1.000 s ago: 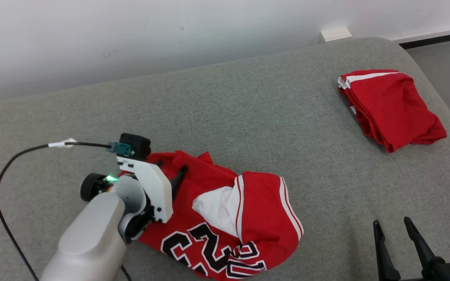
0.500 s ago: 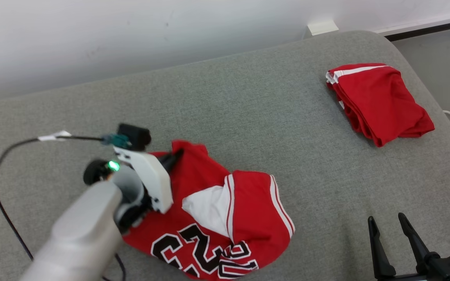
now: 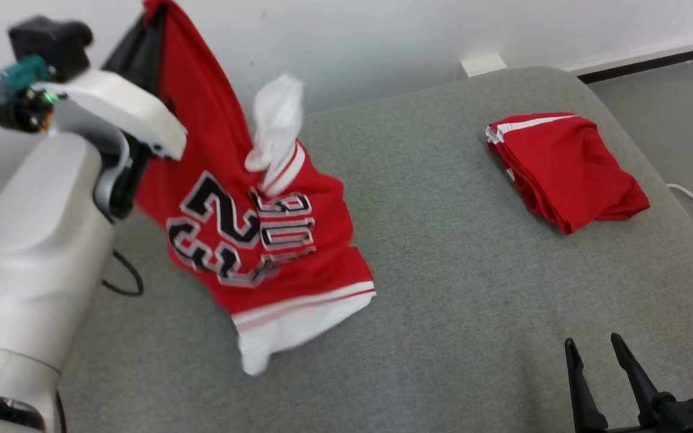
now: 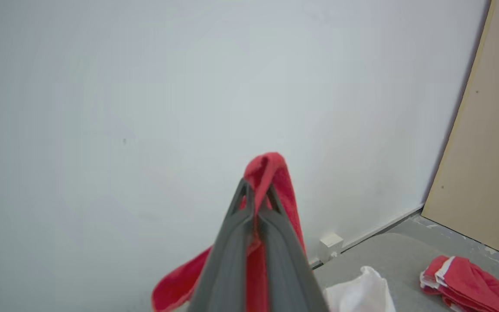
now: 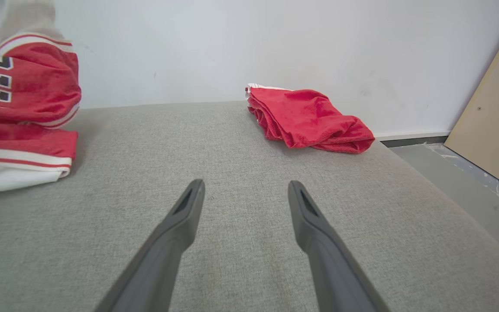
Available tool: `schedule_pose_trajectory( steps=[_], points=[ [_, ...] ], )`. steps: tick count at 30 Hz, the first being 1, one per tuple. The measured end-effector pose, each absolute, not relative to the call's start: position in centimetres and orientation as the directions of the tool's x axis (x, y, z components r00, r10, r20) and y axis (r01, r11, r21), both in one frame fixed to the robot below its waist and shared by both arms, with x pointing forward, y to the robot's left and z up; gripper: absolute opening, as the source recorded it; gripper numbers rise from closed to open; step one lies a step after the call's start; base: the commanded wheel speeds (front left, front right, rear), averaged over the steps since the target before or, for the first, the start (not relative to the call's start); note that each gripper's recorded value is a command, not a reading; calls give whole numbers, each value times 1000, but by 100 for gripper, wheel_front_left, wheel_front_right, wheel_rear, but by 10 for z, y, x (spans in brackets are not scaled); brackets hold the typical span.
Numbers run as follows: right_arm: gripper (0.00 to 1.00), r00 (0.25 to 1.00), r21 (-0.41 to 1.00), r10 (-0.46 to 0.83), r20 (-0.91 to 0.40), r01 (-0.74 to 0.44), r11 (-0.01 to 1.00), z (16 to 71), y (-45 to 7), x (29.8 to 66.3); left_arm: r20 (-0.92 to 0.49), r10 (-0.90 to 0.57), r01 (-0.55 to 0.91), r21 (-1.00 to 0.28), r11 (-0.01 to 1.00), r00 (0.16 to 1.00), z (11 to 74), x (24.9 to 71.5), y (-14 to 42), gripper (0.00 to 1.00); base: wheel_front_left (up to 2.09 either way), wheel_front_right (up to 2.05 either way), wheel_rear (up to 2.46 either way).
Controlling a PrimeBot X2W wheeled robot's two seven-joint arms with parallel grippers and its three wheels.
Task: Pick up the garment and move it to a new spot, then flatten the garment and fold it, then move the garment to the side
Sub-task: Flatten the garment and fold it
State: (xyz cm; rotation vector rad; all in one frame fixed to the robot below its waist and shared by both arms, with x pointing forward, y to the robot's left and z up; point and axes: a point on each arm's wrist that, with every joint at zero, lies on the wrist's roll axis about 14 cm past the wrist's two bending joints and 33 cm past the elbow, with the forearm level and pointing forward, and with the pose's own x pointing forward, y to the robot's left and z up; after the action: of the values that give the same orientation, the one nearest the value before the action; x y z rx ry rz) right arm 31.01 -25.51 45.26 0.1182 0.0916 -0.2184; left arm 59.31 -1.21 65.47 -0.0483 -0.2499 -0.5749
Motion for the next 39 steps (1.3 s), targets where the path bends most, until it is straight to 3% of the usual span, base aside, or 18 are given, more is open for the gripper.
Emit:
schedule_pose_trajectory(
  steps=[10,18,25,34,39],
  points=[
    [100,969,117,-234,-81,243,963,458,-261,298,463,-539,582,59,811,704,750,567,-10,0,0,0,0],
    [100,972,135,-220,-77,229,964,457,-255,293,430,-585,640,20,768,688,722,529,-5,0,0,0,0],
    [100,975,145,-208,-78,217,965,455,-251,287,226,-598,631,-121,766,769,617,461,12,0,0,0,0],
    [100,983,134,-158,-91,169,976,451,-239,293,-125,-508,445,-338,829,852,479,352,60,0,0,0,0],
    [100,991,125,-109,-82,118,985,453,-227,303,-269,-405,321,-305,897,874,429,320,95,0,0,0,0]
  ],
)
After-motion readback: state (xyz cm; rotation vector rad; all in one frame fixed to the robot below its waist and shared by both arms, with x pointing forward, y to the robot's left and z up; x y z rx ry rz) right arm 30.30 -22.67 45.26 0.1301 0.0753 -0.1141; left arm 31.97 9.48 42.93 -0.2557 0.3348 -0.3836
